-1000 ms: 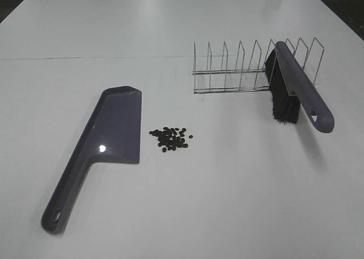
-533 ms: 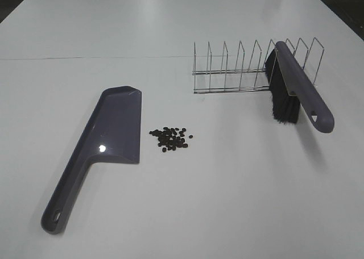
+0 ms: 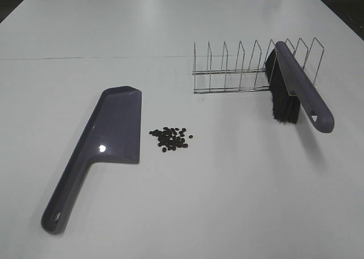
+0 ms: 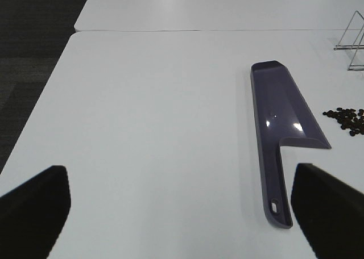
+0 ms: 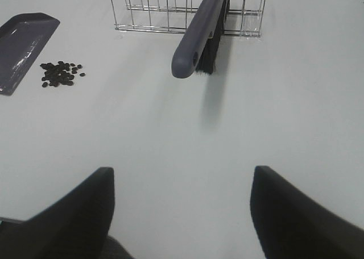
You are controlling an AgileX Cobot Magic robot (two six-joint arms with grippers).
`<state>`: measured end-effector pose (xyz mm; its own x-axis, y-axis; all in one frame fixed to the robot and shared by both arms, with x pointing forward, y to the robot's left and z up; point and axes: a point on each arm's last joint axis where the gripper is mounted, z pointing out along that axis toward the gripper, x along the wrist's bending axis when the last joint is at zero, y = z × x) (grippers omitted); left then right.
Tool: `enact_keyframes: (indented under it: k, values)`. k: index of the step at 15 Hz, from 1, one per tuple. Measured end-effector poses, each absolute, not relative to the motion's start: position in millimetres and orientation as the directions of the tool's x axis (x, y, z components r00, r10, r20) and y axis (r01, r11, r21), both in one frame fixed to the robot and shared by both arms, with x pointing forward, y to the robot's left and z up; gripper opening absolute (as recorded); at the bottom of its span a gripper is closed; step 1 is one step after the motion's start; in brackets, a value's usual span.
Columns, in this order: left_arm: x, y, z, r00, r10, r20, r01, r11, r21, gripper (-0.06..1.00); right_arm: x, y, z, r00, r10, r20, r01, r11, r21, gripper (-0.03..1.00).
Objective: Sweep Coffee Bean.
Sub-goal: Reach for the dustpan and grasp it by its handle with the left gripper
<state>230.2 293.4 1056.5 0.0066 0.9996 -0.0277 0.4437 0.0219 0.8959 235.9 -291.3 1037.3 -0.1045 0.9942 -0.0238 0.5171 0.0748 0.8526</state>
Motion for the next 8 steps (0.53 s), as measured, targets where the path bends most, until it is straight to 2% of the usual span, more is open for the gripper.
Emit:
enact_keyframes:
  k: [8]
  values:
    - [232.4, 293.6, 1056.6, 0.006, 1.000, -0.030, 0.456, 0.024, 0.890, 0.98, 235.9, -291.3, 1037.3, -0.104, 0.994, -0.024, 0.517, 0.075, 0.853, 0.60]
